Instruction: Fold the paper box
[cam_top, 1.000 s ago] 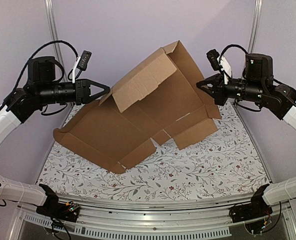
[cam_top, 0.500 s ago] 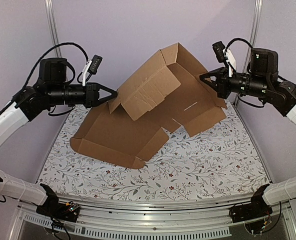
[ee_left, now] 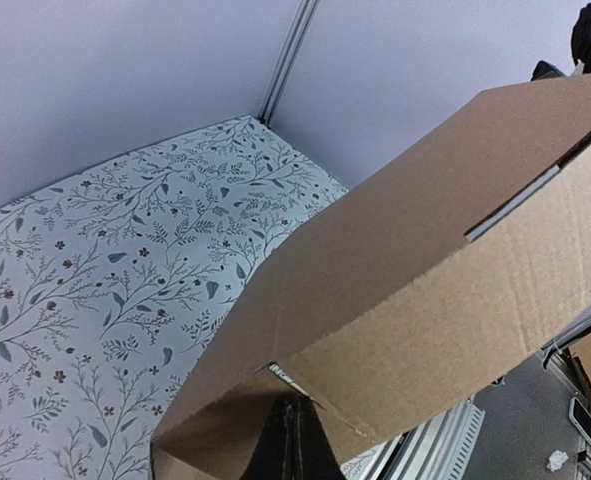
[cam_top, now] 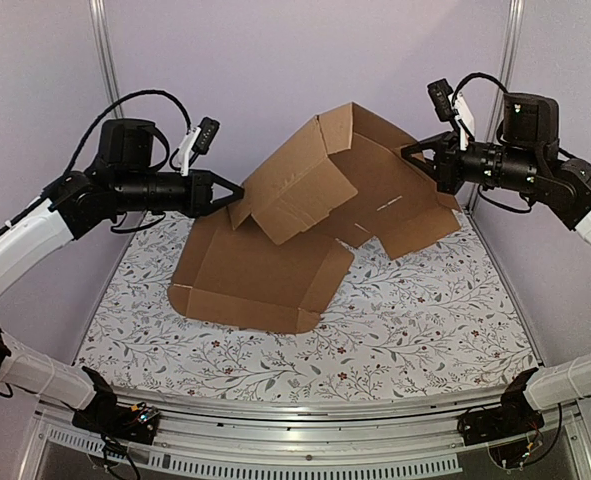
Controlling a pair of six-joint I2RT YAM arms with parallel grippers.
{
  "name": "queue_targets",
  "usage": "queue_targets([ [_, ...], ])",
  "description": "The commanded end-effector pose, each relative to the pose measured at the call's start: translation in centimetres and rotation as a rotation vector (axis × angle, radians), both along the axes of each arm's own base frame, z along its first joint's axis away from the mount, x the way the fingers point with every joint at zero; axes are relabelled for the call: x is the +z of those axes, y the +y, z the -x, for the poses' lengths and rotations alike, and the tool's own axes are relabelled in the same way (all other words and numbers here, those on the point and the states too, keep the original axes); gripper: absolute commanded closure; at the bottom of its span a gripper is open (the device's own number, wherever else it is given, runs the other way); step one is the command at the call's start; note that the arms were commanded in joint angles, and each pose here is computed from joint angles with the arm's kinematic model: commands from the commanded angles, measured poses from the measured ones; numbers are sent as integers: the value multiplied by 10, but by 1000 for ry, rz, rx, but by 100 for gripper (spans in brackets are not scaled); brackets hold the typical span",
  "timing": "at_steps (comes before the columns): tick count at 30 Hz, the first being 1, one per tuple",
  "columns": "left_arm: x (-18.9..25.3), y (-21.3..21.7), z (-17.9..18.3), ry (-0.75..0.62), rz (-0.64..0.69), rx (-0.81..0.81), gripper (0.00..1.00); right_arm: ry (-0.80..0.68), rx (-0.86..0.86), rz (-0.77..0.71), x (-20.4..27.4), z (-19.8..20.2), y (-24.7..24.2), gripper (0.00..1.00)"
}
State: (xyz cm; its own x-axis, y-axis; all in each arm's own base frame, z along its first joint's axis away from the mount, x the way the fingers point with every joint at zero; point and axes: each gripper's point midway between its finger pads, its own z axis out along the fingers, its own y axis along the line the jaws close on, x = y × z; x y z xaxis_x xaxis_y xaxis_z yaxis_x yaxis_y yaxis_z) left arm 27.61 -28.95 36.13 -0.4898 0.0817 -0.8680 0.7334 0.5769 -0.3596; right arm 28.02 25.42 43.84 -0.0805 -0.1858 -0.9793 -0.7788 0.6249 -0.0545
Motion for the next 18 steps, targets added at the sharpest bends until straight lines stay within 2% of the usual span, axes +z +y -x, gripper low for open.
queue_targets([
  [1, -13, -10, -10, -3, -39, 25, 100, -25, 164, -127, 40, 31, 17, 100],
  [18, -33, -24, -32, -16, -70, 82, 100, -25, 242, -164, 61, 53, 31, 100],
])
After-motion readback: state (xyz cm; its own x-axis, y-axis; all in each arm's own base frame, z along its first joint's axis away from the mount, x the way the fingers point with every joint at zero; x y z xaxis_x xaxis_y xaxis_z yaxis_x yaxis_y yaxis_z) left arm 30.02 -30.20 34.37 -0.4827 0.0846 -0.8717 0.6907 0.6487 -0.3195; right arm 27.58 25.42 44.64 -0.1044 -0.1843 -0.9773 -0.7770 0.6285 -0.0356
